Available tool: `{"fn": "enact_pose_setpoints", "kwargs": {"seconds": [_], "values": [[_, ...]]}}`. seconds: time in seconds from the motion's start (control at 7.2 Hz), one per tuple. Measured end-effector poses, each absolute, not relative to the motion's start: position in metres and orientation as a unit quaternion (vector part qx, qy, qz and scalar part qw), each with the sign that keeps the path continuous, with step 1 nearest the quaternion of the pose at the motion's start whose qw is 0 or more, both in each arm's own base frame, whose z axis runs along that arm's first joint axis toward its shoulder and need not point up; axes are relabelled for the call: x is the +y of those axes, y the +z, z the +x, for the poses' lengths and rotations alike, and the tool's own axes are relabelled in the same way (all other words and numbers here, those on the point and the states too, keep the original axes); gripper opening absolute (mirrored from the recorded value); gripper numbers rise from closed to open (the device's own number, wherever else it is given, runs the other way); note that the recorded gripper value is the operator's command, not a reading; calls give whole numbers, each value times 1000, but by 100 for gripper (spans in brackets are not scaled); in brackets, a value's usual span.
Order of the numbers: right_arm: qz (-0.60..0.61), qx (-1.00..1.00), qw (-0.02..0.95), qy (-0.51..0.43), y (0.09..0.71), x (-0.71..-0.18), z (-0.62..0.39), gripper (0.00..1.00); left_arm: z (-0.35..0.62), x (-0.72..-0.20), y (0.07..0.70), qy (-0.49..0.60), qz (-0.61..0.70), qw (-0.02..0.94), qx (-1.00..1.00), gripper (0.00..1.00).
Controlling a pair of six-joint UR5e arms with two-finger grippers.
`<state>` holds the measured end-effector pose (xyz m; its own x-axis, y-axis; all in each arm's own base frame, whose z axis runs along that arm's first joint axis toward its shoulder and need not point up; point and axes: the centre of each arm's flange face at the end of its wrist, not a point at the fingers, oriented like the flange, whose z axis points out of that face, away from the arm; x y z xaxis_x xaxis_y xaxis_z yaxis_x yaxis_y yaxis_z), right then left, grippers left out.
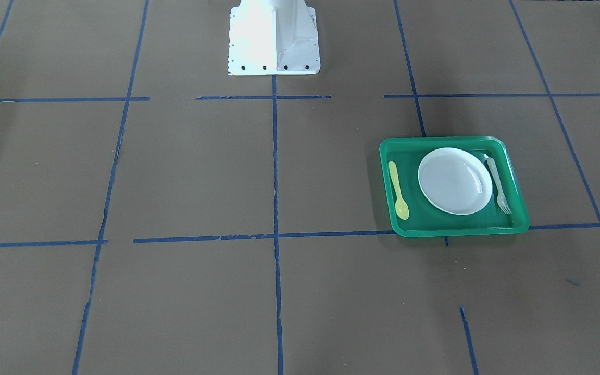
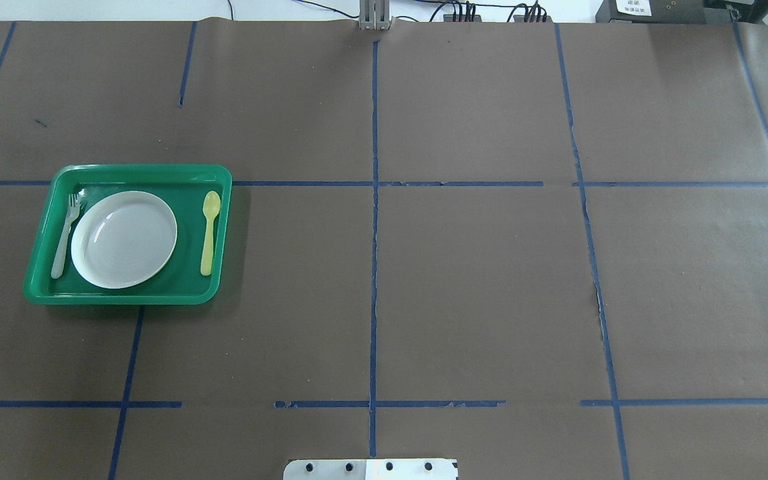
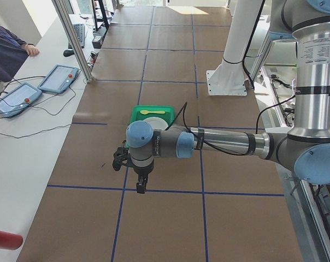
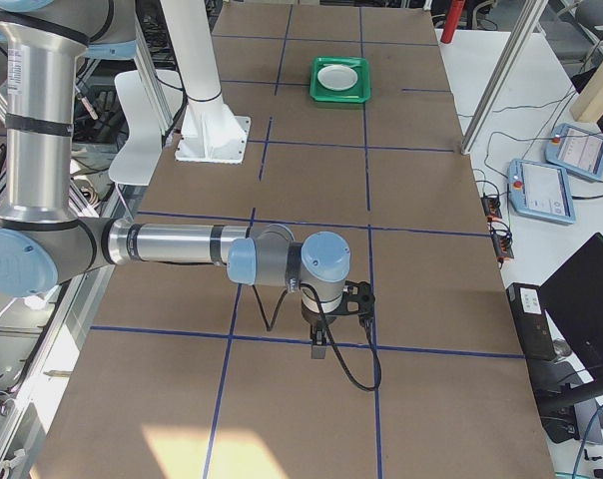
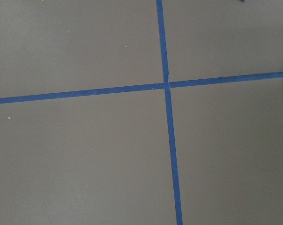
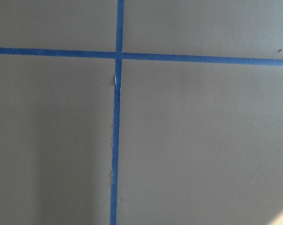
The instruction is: Place fork
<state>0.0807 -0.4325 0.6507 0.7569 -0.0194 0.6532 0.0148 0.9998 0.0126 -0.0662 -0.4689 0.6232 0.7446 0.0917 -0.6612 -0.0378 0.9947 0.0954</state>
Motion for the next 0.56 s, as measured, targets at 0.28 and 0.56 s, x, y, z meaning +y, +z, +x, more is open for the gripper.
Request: {"fn": "enact_pose_setpoints", "kwargs": {"seconds": [0.28, 0.56], "values": [[3, -349, 937, -9, 651, -433, 81, 100, -67, -470, 619, 38, 43, 933, 355, 100], [3, -349, 937, -9, 651, -433, 81, 100, -67, -475, 613, 40, 50, 932, 356, 100]]}}
